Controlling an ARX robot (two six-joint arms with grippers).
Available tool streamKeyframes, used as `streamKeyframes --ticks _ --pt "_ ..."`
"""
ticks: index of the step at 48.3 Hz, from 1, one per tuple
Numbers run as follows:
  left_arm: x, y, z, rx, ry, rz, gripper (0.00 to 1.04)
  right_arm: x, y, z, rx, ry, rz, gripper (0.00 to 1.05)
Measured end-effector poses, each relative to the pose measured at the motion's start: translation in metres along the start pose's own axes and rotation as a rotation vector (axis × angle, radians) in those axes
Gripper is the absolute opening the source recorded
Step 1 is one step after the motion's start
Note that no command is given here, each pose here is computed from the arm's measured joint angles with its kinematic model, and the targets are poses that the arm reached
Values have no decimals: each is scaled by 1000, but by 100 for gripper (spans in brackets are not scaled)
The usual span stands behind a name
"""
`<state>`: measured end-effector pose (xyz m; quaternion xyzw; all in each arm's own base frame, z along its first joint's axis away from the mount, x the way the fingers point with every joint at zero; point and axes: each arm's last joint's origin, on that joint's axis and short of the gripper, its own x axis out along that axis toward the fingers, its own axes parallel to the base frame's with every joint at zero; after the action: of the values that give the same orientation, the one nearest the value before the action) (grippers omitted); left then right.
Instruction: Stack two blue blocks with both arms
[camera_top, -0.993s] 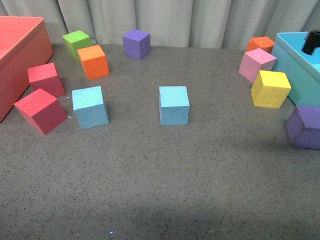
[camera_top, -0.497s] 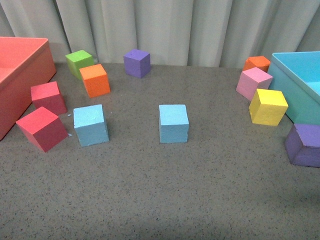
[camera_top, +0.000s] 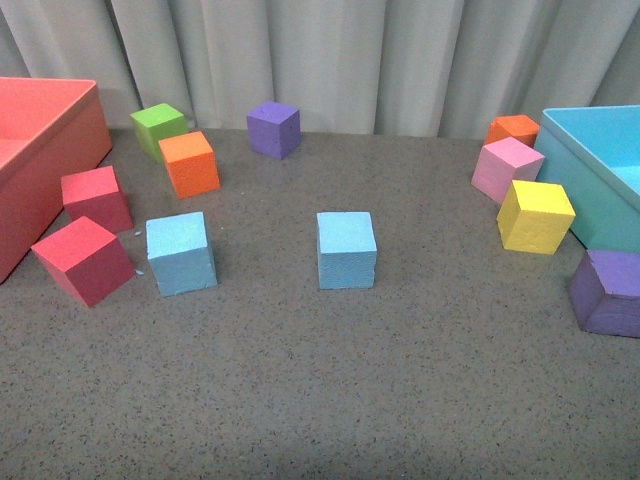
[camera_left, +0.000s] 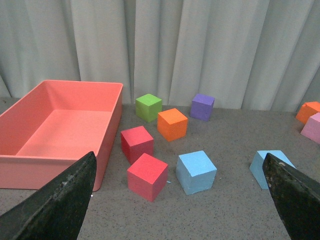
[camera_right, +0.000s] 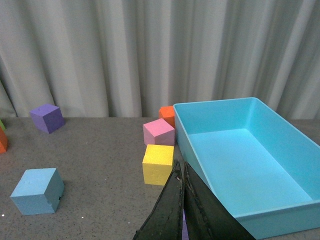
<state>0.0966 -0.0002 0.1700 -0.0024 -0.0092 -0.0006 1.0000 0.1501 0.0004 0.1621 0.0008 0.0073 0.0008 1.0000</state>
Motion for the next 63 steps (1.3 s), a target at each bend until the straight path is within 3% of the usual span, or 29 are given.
streamKeyframes --ticks 63 --pt "0 0 0 0 0 1 98 -50 0 0 0 13 2 1"
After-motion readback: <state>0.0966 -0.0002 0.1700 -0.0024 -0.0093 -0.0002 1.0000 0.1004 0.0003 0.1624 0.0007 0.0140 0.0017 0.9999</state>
